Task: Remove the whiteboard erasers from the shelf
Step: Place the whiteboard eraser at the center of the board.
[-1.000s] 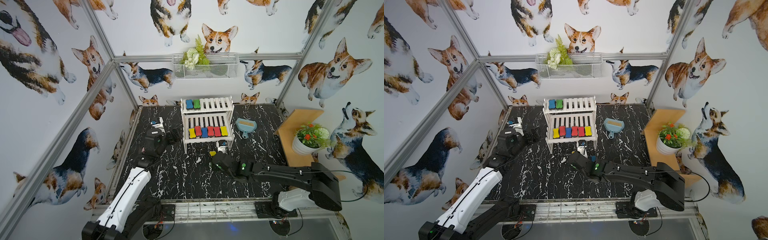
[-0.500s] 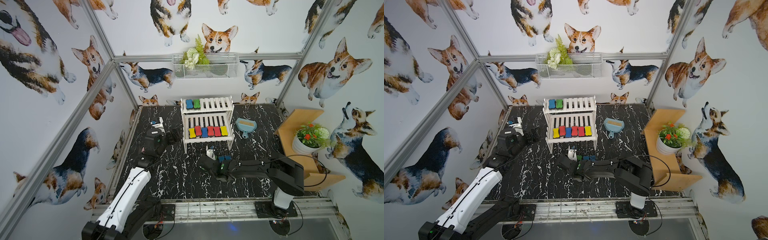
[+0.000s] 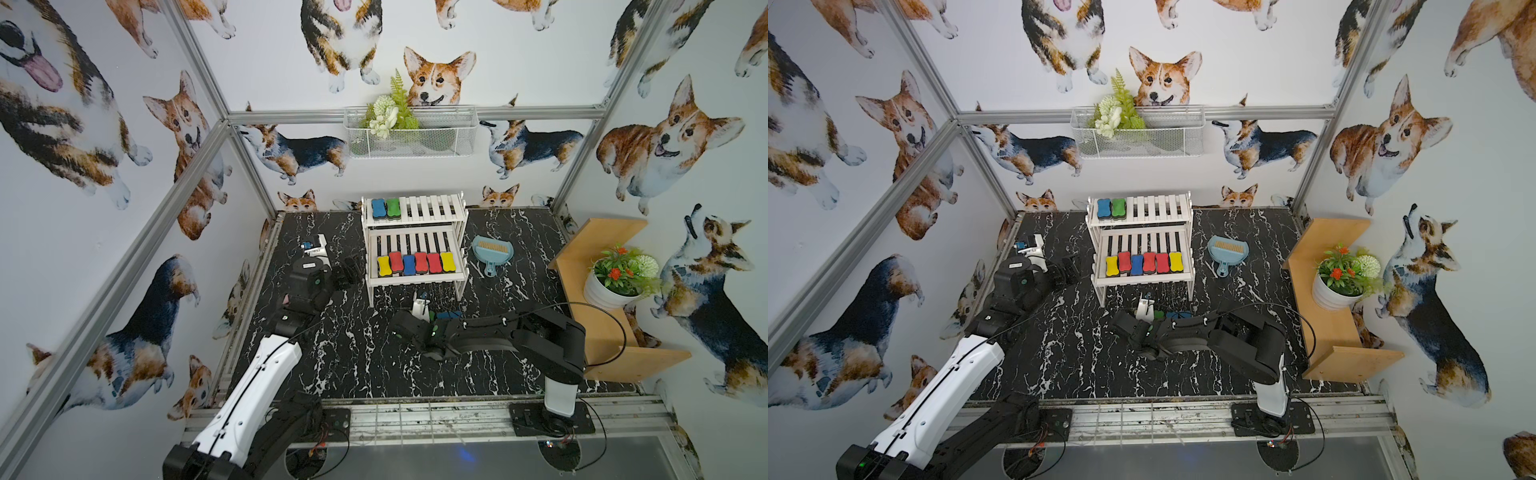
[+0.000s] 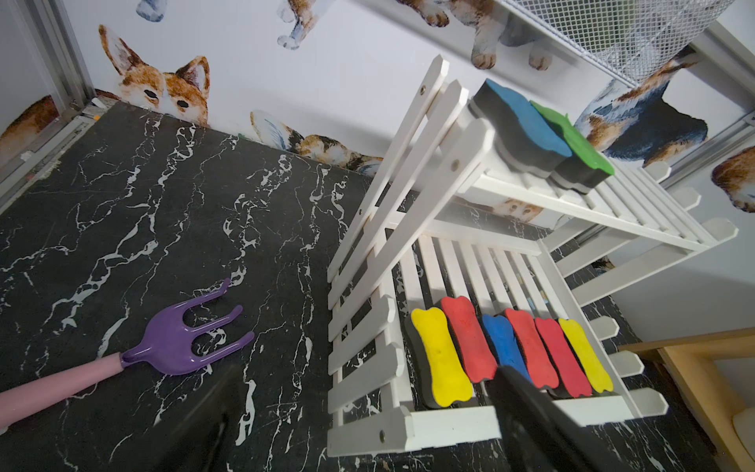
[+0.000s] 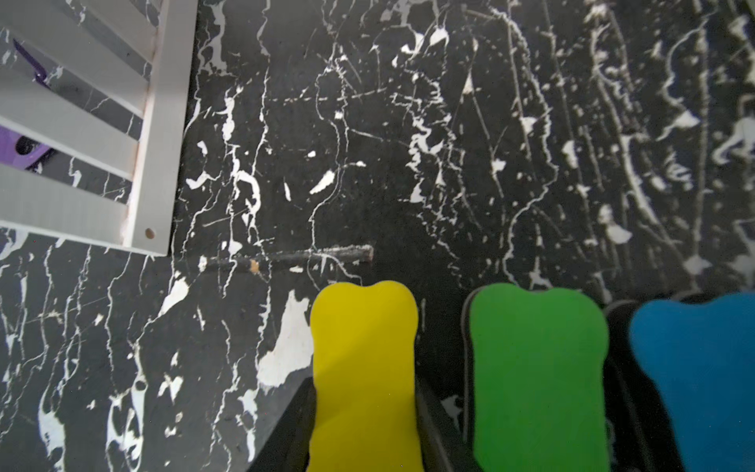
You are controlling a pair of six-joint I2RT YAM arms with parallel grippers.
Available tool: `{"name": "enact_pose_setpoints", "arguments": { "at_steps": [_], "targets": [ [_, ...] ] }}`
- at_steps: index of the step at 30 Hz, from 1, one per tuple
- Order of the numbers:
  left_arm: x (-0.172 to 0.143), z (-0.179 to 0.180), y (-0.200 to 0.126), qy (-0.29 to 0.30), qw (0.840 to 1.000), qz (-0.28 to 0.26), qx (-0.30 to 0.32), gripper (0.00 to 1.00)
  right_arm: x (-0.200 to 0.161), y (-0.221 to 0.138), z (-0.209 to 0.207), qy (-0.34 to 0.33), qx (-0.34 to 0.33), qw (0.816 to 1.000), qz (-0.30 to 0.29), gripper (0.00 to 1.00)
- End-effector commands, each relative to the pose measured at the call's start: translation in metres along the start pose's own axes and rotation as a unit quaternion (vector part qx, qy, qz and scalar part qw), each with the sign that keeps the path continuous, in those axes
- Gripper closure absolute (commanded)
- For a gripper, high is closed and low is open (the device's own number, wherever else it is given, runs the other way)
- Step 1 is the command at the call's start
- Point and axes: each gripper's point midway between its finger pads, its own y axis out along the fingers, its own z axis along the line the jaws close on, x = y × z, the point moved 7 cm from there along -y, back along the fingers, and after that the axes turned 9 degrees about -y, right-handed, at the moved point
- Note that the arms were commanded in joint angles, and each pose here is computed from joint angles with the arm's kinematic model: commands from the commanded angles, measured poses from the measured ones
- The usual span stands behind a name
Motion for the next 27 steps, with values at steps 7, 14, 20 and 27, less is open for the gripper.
{"name": "enact_pose_setpoints", "arguments": {
  "at_steps": [7,14,20,27],
  "targets": [
    [0.004,-0.003,-0.001,0.006,1.000,-0.005,-0.005,0.00,0.006,-0.005,0.000,-0.019,-0.002,1.000,-0.010,0.45],
    [0.004,-0.004,-0.001,0.007,1.000,-0.004,-0.006,0.00,0.019,-0.033,0.010,-0.050,0.035,0.998,-0.015,0.43],
    [0.004,-0.005,-0.001,0.006,1.000,-0.004,-0.010,0.01,0.041,-0.081,0.014,-0.097,0.109,0.989,-0.013,0.45],
    [0.008,-0.013,-0.003,0.014,0.999,0.001,-0.029,0.02,0.069,-0.134,-0.007,-0.103,0.139,0.983,-0.059,0.48]
  ]
}}
